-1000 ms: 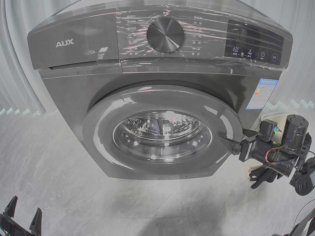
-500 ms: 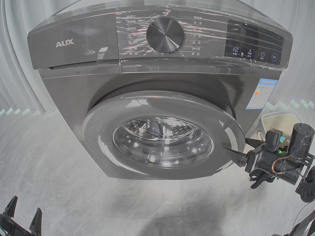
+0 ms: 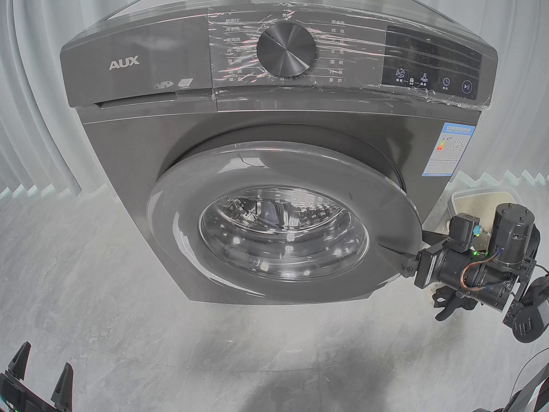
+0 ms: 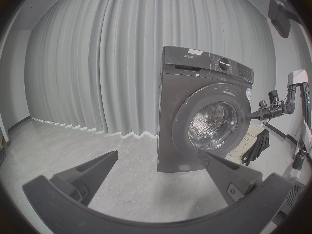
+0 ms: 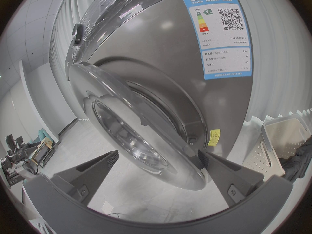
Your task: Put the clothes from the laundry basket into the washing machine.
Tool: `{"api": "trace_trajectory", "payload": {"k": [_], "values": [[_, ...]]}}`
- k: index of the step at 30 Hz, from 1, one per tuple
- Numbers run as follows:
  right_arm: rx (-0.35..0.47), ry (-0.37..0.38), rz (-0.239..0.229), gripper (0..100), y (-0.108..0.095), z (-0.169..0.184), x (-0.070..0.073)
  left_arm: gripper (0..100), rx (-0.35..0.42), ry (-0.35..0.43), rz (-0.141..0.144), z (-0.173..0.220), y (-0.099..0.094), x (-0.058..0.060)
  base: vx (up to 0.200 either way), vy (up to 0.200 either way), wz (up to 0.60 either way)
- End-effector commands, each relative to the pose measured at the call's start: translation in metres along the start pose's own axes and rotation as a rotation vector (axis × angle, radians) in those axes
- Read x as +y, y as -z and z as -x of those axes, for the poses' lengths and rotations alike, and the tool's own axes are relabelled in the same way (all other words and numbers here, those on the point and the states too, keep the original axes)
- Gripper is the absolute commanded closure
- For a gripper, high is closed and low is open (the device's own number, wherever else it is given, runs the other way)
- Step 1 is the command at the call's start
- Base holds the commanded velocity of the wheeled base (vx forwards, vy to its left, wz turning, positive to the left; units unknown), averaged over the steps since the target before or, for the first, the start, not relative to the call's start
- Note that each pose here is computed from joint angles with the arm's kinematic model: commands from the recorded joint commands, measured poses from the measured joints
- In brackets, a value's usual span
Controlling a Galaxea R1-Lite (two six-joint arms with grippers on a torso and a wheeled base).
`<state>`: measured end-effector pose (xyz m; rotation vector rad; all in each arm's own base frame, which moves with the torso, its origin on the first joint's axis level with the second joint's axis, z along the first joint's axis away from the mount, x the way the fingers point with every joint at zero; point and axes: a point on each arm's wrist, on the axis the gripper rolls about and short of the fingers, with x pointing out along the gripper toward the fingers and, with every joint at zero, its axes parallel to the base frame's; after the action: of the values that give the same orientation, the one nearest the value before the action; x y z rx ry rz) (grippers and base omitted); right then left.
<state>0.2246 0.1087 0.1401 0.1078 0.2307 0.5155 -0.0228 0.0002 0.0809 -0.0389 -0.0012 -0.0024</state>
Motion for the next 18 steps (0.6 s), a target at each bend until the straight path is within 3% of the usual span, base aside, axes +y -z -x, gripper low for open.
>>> {"api": "trace_trajectory", "payload": {"k": [1,10,16,18], "values": [[0.025,-0.027,0.002,0,0.007,0.015,0.006,0,0.0,0.001,-0.001,0.0,0.005,0.0,0.0,0.0,0.0],[0.001,-0.023,0.003,0,0.002,0.013,0.006,0,0.0,-0.001,-0.002,0.0,0.005,0.0,0.0,0.0,0.0],[0.039,-0.029,0.002,0,0.011,0.006,0.007,0,0.0,-0.001,-0.001,0.0,0.005,0.0,-0.2,0.0,0.0],[0.048,-0.044,0.006,0,0.013,0.006,0.011,0,0.0,-0.001,-0.001,0.0,0.005,0.0,0.0,0.0,0.0]]}}
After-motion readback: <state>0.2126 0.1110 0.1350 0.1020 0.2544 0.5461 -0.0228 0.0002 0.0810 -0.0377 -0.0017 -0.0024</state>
